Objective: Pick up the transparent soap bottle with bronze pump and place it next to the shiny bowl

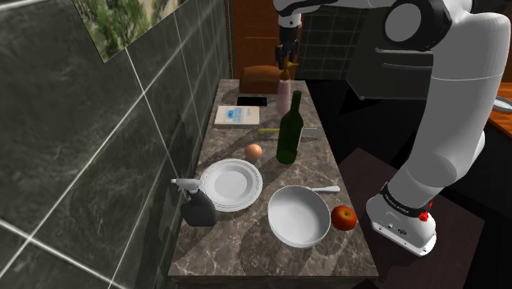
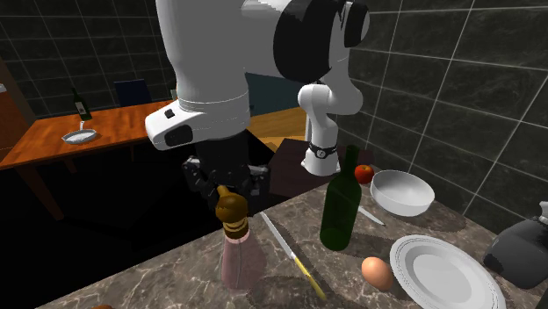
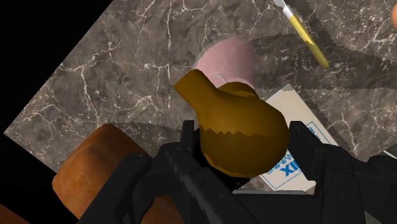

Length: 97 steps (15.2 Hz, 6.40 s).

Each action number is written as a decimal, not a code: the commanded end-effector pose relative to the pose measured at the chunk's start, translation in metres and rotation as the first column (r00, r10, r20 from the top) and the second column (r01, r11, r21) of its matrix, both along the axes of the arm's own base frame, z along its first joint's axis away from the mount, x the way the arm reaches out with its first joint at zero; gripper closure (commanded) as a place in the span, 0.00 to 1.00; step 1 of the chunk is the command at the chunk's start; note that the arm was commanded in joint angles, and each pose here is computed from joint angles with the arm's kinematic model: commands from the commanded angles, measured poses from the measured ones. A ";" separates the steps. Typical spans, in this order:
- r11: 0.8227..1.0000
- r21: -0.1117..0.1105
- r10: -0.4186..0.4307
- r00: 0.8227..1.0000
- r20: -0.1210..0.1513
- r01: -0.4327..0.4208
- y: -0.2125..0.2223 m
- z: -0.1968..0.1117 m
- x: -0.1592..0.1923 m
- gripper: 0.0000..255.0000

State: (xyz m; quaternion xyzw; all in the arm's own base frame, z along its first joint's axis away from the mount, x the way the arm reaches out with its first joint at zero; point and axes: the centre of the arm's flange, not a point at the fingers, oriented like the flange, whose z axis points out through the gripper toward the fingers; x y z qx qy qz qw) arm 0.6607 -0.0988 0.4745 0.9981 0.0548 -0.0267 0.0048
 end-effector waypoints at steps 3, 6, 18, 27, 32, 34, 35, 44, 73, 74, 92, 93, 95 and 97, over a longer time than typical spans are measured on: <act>1.000 0.000 0.000 1.000 0.000 0.000 0.000 0.022 -0.001 1.00; 1.000 0.000 0.000 1.000 0.000 0.000 0.000 0.038 -0.001 1.00; 1.000 0.000 0.000 1.000 0.000 0.000 0.000 0.101 -0.001 1.00; 1.000 0.000 0.000 1.000 0.000 0.000 0.018 0.146 -0.016 1.00; 1.000 0.000 0.000 1.000 0.000 0.000 0.061 0.177 -0.055 1.00; 1.000 0.000 0.000 1.000 0.000 0.000 0.079 0.189 -0.071 1.00; 1.000 0.000 0.000 1.000 0.000 0.000 0.087 0.195 -0.079 1.00; 1.000 0.000 0.000 1.000 0.000 0.000 0.166 0.249 -0.149 1.00; 1.000 0.000 0.000 1.000 0.000 0.000 0.300 0.268 -0.270 1.00; 1.000 0.000 0.000 1.000 0.000 0.000 0.300 0.263 -0.270 1.00; 1.000 0.000 0.000 1.000 0.000 0.000 0.300 0.168 -0.270 1.00; 1.000 0.000 0.000 1.000 0.000 0.000 0.300 0.163 -0.270 1.00; 1.000 0.000 0.000 1.000 0.000 0.000 0.300 0.152 -0.270 1.00; 1.000 0.000 0.000 1.000 0.000 0.000 0.300 0.142 -0.270 1.00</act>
